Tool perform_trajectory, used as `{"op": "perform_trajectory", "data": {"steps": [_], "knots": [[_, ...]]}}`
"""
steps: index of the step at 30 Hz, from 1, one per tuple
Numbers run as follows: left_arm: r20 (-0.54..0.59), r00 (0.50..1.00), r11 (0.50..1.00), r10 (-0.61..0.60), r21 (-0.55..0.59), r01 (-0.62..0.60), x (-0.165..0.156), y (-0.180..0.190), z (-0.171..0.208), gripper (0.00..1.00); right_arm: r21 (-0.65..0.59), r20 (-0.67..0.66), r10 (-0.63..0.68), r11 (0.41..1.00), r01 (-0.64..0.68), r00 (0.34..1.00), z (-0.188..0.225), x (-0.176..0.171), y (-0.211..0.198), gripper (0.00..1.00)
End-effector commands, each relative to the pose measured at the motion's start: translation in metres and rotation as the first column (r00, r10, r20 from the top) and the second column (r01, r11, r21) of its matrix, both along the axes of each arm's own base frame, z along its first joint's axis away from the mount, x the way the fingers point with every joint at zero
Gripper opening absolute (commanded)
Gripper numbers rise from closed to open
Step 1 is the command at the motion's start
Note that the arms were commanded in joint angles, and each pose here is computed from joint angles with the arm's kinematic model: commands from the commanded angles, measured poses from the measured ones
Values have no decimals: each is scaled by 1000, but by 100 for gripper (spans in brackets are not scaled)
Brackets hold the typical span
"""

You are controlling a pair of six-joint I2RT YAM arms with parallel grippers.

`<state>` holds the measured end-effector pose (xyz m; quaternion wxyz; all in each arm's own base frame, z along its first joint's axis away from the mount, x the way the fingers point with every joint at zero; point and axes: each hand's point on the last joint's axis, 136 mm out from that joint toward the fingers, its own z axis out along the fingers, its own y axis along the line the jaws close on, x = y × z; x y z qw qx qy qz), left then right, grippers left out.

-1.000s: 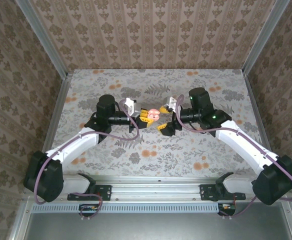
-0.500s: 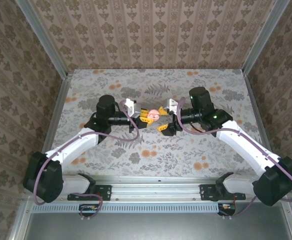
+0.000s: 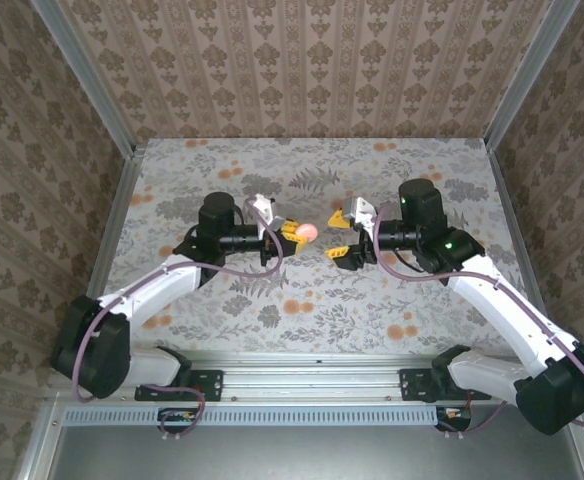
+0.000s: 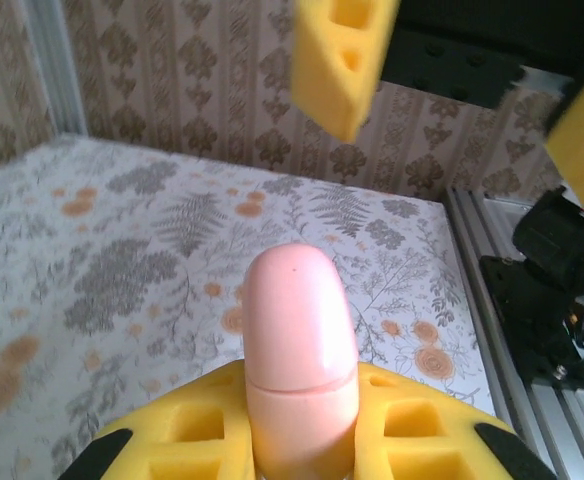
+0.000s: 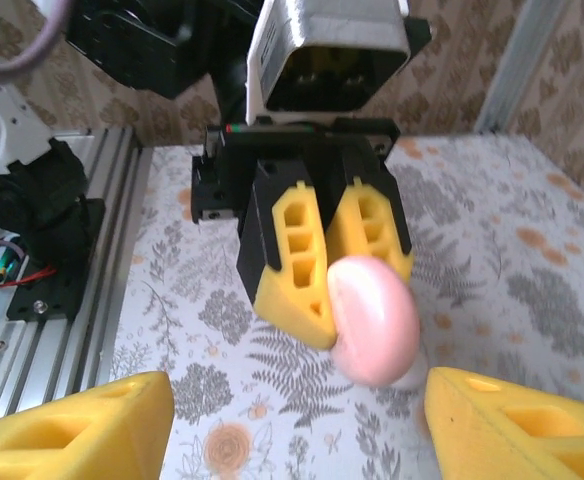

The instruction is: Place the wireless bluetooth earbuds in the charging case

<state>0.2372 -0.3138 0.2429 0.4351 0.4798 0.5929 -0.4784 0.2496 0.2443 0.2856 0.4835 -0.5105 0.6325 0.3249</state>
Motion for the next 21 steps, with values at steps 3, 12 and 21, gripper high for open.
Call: {"op": "perform_trajectory", "data": {"steps": [3,12,21], "knots": [[-349,918,982,190,77,-174,25,-11,-37,9,21,-99,-226,973,229,969,-13,17,-23,70],[-691,564,892,452,350,-286,52,-37,-113,8,-73,-337,-574,806,588,746,-56,35,-68,78],[-706,333,780,625,567,-264,59,-48,-157,9,-68,-389,-614,763,643,687,-70,34,-79,78]]}}
